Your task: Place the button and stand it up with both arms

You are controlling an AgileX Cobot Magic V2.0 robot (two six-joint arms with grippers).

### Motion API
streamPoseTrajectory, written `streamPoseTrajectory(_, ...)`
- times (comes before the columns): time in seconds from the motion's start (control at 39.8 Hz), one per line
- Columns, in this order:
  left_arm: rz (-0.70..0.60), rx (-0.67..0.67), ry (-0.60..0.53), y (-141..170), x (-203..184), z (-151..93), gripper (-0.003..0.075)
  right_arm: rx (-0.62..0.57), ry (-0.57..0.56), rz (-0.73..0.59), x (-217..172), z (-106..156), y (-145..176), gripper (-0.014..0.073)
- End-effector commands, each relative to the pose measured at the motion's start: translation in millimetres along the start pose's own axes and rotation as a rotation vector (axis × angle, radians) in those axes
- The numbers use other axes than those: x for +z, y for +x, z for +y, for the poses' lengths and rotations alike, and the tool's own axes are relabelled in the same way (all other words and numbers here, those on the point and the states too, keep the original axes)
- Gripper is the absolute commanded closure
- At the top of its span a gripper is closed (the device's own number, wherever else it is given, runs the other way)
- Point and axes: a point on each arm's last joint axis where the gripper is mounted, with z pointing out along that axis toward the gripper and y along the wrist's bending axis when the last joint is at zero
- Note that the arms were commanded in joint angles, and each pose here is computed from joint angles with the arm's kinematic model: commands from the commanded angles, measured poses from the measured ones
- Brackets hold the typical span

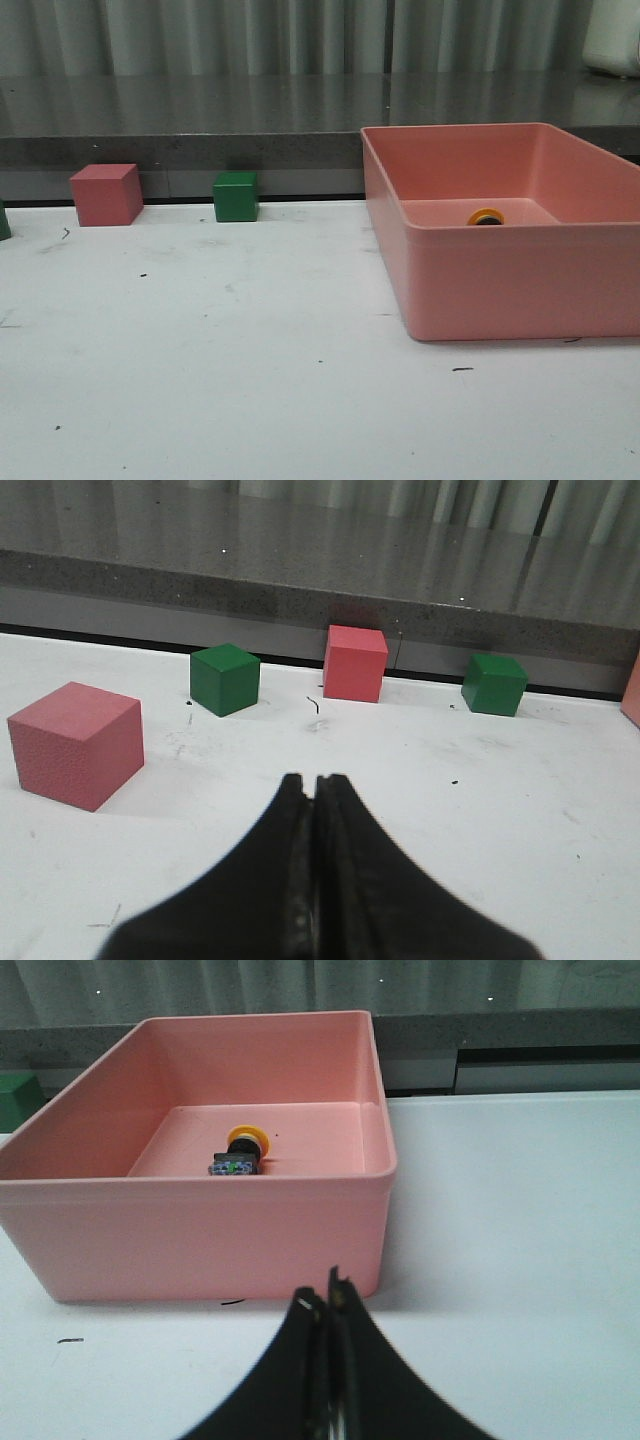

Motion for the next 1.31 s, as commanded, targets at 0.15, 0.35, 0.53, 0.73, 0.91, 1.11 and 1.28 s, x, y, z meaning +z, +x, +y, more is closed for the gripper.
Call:
streamPoseTrajectory(0.15, -0.088, -0.009, 0.016, -3, -1, -1, 0.074, -0.012, -0.007, -0.105, -2, 1, -9, 0.0664)
streamPoseTrajectory(0.35, -0.088, -0.009, 0.016, -3, -1, -1, 0.074, -0.012, -0.007, -0.105, -2, 1, -9, 0.0664)
streamPoseTrajectory(0.53, -0.088, -0.009, 0.016, -3, -1, -1, 0.074, -0.012, -0.007, -0.105, -2, 1, -9, 0.0664)
streamPoseTrajectory(0.73, -0.088, -0.009, 0.016, -3, -1, -1, 0.074, -0.012, -0.007, -0.105, -2, 1, -9, 0.0664)
streamPoseTrajectory(0.91, -0.149, 0.078, 0.01, -9, -2, -1, 0.074, -0.012, -0.007, -0.105, -2, 1, -9, 0.0664)
streamPoseTrajectory(1.11, -0.181, 0.088, 0.013, -11, -2, -1, 0.074, -0.012, -0.007, -0.113, -2, 1, -10, 0.0664)
streamPoseTrajectory(1.28, -0.247, 0.078, 0.022, -17, -3, -2, 0.074, -0.012, -0.012, -0.158, -3, 1, -14, 0.0664)
